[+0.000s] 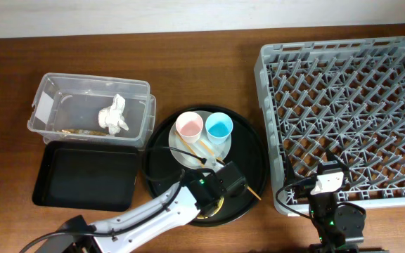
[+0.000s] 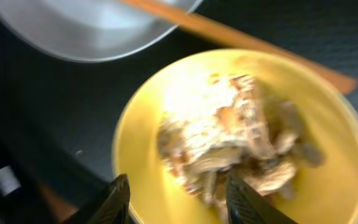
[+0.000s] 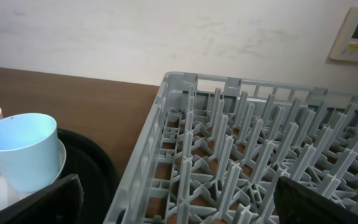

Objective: Sort waste into correct bins and load items into the dishwasher rack
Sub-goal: 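Grasp the rim of the yellow bowl with the left gripper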

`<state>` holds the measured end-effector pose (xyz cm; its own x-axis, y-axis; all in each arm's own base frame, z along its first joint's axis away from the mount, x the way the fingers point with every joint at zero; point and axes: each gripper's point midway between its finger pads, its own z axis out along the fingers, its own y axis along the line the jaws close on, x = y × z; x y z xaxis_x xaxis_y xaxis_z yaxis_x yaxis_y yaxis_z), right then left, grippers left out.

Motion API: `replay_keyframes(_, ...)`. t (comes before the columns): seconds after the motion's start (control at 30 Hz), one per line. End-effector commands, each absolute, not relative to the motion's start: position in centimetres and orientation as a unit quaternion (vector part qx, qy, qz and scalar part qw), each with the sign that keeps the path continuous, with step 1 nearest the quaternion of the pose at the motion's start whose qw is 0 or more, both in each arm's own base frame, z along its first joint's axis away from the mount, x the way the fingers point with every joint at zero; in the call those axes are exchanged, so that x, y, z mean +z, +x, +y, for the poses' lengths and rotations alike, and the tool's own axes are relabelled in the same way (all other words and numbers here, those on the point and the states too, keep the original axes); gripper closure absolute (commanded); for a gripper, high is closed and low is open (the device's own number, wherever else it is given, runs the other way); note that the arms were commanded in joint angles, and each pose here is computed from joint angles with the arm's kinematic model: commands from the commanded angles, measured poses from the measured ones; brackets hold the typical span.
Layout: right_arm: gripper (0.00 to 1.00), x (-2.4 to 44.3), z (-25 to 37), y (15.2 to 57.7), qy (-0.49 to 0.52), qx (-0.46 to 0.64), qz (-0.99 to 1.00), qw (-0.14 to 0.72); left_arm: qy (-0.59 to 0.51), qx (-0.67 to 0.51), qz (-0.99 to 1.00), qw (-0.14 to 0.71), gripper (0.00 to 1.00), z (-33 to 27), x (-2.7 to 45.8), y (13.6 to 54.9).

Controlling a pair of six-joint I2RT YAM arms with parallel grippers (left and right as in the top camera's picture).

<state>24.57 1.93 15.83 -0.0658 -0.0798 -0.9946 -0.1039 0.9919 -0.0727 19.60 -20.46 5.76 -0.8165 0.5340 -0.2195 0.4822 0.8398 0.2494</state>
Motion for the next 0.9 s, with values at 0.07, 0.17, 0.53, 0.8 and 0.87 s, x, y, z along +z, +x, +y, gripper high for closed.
replay_keyframes(0.07, 0.02, 15.5, 1.6, 24.6, -0.055, 0.006, 0.733, 0.678, 0.19, 0.103, 0.967, 0.132, 0.51, -18.2, 5.9, 21.3)
replay_keyframes(0.17, 0.01, 15.5, 1.6, 24.6, -0.055, 0.006, 0.733, 0.678, 0.166, 0.106, 0.974, 0.111, 0.51, -16.7, 4.8, 21.5)
replay_keyframes(0.53, 0.01, 15.5, 1.6, 24.6, -0.055, 0.006, 0.733, 0.678, 0.15, 0.159, 0.968, 0.122, 0.51, -13.9, 3.6, 22.4)
replay_keyframes(0.8, 0.01, 15.5, 1.6, 24.6, -0.055, 0.006, 0.733, 0.678, 0.123, 0.285, 0.941, 0.136, 0.51, -7.8, 5.8, 23.9)
replay_keyframes(0.87, 0.01, 15.5, 1.6, 24.6, -0.055, 0.006, 0.733, 0.678, 0.12, 0.287, 0.941, 0.136, 0.5, -7.6, 5.8, 24.0)
